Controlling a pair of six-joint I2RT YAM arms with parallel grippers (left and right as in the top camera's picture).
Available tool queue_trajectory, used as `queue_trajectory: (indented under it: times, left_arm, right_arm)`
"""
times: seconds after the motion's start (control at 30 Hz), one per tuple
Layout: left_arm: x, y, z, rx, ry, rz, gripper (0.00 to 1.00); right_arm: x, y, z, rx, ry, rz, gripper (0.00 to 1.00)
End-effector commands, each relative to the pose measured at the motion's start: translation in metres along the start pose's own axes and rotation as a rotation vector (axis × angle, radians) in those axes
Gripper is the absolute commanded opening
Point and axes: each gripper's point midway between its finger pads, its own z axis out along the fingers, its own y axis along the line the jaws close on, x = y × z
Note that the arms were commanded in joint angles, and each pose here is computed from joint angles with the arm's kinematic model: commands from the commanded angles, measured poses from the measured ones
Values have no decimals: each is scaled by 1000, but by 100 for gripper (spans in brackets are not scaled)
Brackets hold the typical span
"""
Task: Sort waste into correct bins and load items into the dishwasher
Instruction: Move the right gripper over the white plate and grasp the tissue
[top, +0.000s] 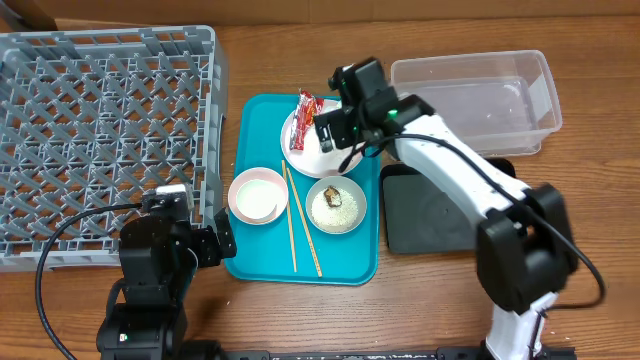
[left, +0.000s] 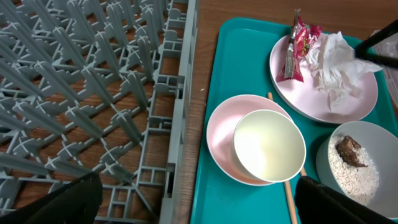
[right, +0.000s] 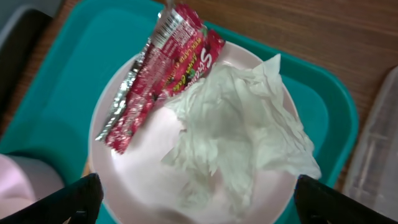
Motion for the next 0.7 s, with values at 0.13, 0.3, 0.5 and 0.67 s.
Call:
queue_trajectory:
  times: [0.13,0.3,0.5,0.67]
  left_arm:
    - [-7,-1,-5,-3,-18,8,100]
    - [-7,-1,-5,-3,-16,8,100]
    - [-4,0,-5,-5,-4,8,100]
    - [-3,0,-5,-5,-1,8,100]
  right_arm:
    - [8,3,37,22,18,-19,100]
    - [17,-9,58,73,35,9,100]
    - [20,-11,66,77,39,11,90]
    - [27,-10,66,78,66,44,43]
